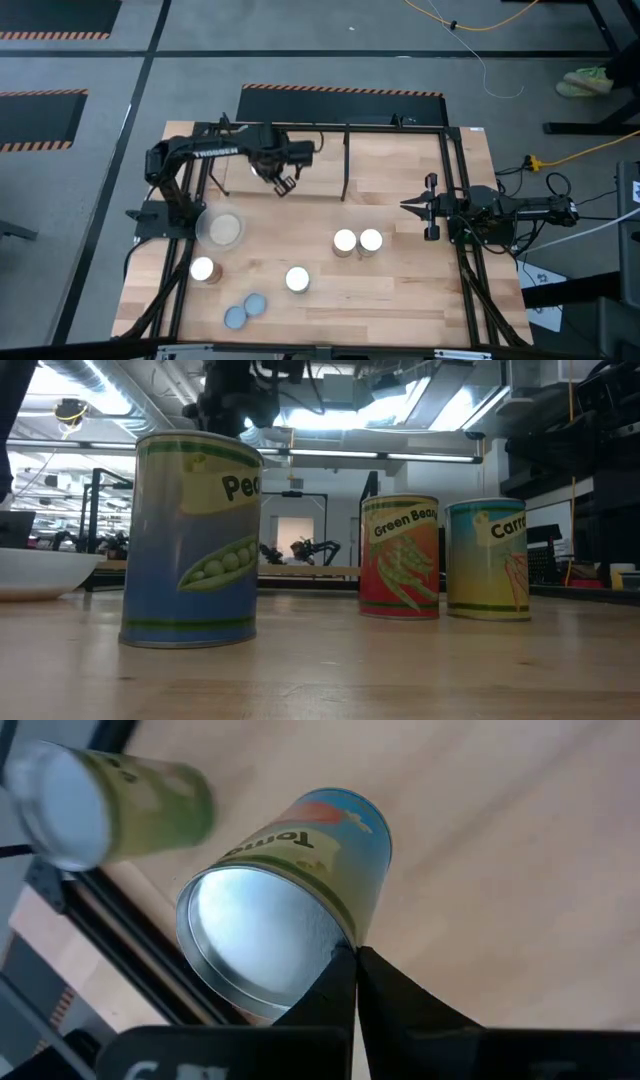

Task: Pick and place cans onto a shelf
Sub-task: Put the tomato can on the shelf

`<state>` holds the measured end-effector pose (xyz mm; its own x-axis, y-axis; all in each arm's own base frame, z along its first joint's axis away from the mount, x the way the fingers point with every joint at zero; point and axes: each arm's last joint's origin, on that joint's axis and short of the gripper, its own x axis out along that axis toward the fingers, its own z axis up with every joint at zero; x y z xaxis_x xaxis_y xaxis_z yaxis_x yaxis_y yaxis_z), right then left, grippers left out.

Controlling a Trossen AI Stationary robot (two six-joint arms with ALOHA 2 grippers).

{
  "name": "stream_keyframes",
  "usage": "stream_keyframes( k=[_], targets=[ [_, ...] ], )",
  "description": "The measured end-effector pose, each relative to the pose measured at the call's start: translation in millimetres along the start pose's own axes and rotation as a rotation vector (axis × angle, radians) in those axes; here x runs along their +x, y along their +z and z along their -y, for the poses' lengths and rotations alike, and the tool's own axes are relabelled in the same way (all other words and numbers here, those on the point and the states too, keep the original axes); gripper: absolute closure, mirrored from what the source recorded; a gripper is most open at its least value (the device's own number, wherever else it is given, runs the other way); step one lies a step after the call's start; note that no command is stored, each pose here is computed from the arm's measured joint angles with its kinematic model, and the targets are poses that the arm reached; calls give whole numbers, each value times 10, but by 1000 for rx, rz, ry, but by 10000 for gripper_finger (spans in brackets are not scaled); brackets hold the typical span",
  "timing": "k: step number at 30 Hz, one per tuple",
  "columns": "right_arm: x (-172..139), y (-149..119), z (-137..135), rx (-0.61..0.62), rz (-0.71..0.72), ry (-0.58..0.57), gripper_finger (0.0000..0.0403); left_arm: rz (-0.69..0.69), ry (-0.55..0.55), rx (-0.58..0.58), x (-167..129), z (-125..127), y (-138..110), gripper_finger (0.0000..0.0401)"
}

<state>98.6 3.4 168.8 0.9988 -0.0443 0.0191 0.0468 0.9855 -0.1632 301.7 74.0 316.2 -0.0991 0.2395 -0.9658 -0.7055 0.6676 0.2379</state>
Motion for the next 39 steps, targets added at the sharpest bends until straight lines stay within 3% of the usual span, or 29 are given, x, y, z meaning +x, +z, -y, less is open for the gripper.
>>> stream_keyframes(
  k=[12,21,39],
  targets=[
    [0,0,0,0,0,0,357,-22,20,-56,90,-294,164,401],
    [0,0,0,0,0,0,357,-174,17,-20,399,-216,32,401],
    [0,0,0,0,0,0,357,-239,92,-15,627,-337,5,401]
  ],
)
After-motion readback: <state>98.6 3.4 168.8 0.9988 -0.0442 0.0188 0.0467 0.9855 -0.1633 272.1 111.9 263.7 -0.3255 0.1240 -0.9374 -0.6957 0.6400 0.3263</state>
